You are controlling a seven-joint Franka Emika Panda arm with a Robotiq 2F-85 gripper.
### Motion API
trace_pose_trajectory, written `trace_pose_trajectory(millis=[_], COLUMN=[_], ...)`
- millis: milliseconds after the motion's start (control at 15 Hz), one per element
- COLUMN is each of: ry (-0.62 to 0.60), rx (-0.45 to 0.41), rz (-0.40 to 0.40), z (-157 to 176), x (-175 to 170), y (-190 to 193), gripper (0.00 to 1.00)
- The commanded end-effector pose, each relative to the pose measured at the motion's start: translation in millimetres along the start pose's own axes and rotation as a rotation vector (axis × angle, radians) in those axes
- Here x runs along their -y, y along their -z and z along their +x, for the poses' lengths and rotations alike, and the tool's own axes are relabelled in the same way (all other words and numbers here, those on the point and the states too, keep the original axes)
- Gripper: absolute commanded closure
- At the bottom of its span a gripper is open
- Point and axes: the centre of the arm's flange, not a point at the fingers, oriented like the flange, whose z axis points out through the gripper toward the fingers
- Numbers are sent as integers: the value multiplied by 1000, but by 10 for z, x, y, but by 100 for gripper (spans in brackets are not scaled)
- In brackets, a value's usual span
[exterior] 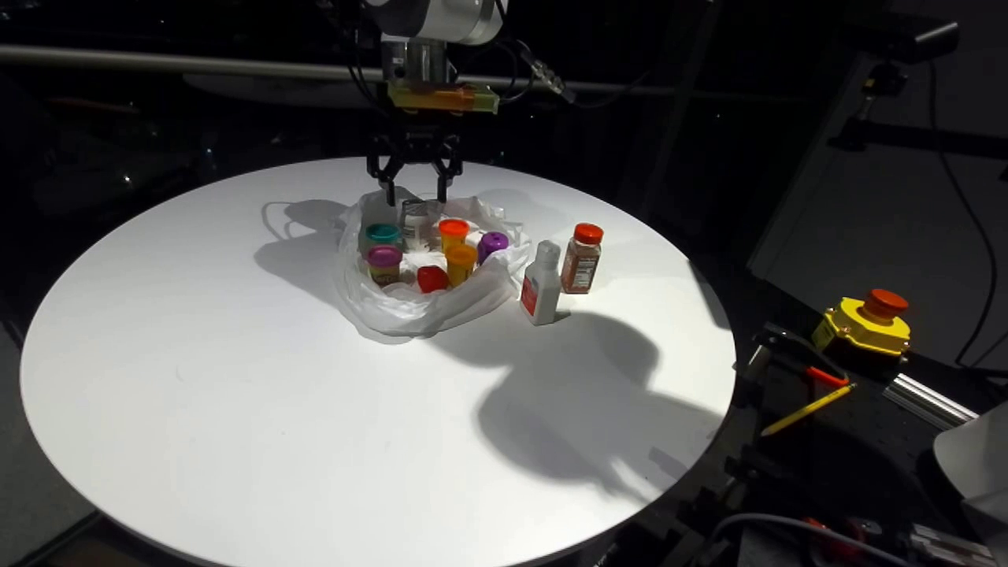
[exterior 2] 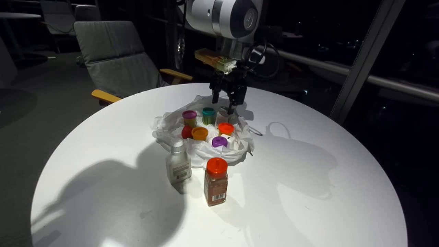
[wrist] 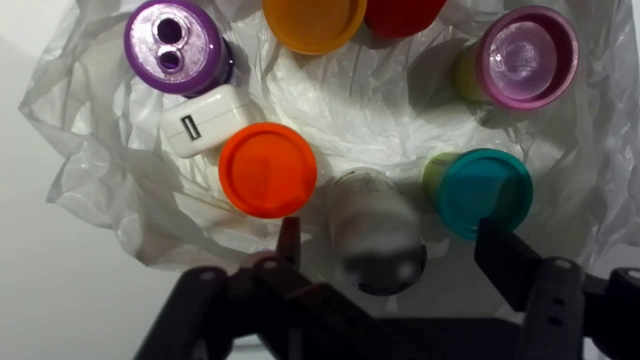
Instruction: Remove the objects in the plastic and put them on the table.
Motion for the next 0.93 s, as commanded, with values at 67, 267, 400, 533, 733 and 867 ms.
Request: trace_pose_trajectory(millis=[67,267,400,533,733,867], ry=[-12,-7,-5,-1,0,1], rx=[1,10,0,-11,-43,-73], rz=[14,15,9,2,-9,-17], z=[104,98,88,36,-113,-260], x=[97,146,157,155,145,122], y=[-68,-154,-108,-23,215,482], gripper=[51,73,83,83,83,83])
